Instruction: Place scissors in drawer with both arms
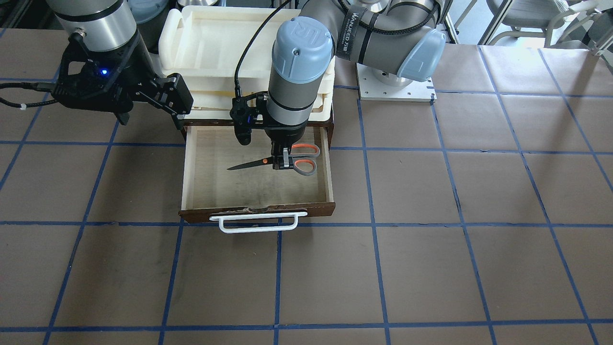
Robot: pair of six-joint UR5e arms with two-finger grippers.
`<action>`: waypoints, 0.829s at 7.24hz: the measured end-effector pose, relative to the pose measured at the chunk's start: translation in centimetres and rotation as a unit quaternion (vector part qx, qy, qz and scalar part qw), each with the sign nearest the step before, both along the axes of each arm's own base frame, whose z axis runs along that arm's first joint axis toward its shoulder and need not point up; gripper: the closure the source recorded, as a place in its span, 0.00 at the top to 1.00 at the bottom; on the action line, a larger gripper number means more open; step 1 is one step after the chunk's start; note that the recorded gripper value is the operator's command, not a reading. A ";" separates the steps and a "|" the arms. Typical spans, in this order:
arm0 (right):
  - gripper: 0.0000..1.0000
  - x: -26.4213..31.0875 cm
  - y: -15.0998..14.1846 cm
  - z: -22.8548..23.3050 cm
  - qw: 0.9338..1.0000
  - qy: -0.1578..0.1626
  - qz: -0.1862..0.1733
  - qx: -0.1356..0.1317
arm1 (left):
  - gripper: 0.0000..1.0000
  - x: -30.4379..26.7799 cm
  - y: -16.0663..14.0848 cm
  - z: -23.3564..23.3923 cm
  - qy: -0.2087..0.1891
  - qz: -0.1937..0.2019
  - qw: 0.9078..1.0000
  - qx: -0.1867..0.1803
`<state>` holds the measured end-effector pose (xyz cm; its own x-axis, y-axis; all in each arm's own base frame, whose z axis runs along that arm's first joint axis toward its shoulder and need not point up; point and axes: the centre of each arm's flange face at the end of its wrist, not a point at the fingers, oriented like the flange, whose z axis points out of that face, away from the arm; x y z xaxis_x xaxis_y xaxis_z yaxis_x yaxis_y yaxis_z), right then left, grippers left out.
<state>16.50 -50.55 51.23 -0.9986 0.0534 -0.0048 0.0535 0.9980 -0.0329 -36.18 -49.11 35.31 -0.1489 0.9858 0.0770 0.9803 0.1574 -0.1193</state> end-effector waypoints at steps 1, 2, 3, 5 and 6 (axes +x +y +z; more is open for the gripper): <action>1.00 0.1 0.0 -0.1 1.000 0.001 0.029 0.000 | 0.00 -0.1 -0.1 -0.9 -0.002 0.000 1.000 0.004; 1.00 0.1 -0.1 -0.2 0.998 0.002 0.056 0.000 | 0.00 -0.2 -0.2 -1.7 -0.004 -0.001 1.000 0.009; 1.00 0.1 -0.1 -0.3 0.998 0.002 0.068 0.000 | 0.00 -0.3 -0.2 -2.0 -0.004 -0.002 1.000 0.011; 1.00 0.1 -0.1 -0.3 0.997 0.001 0.074 -0.001 | 0.00 -0.7 0.1 -2.7 -0.007 -0.007 1.000 0.017; 1.00 0.1 -0.1 -0.3 0.997 0.001 0.073 -0.001 | 0.00 -1.0 0.2 -3.0 -0.009 -0.010 1.000 0.018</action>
